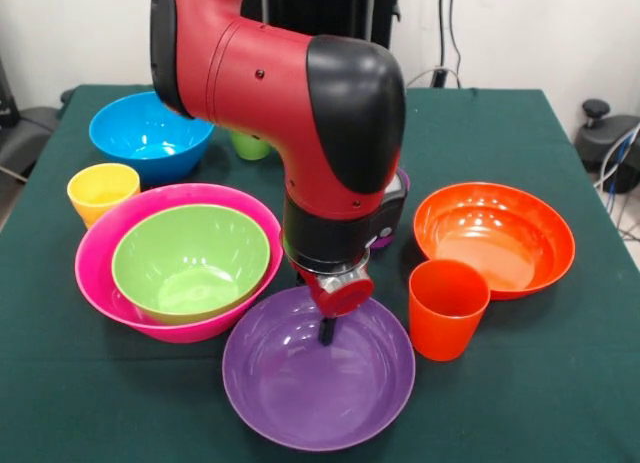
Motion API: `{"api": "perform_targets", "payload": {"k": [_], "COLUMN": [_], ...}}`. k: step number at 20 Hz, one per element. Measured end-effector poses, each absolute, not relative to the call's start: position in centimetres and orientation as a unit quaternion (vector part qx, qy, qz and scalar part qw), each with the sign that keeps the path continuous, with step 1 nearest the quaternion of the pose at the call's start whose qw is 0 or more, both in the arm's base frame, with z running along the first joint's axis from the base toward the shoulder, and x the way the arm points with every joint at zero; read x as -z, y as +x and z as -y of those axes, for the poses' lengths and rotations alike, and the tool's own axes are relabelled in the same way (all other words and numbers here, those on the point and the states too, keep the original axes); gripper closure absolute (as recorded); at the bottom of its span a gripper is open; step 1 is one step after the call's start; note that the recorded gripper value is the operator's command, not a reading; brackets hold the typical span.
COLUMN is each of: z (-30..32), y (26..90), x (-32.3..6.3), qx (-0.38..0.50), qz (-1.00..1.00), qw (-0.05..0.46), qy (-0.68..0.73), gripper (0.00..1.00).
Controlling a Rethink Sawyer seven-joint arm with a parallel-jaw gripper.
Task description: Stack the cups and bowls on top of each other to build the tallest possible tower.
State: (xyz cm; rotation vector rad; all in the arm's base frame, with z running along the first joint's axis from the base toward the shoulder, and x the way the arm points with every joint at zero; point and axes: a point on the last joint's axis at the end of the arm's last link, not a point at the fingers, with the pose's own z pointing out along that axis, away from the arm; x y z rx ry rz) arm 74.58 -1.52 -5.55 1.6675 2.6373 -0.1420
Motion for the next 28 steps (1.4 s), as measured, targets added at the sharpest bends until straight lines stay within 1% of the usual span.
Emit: {"api": "perform_targets", "payload": {"k": [4, 5, 11, 28], "z": [1.8, 1.9, 3.0, 3.3], "y": [75.3, 75.7, 77.2, 78.0], "x": [5.6, 5.5, 4.0, 3.9], "qx": [0.044, 0.044, 0.045, 0.044], "qz": [-0.845, -0.846, -0.846, -0.847], "qw": [0.016, 0.021, 0.042, 0.052], "qy": [0.532, 0.531, 0.529, 0.527], "gripper": [0.00, 1.00, 1.00, 1.00]}}
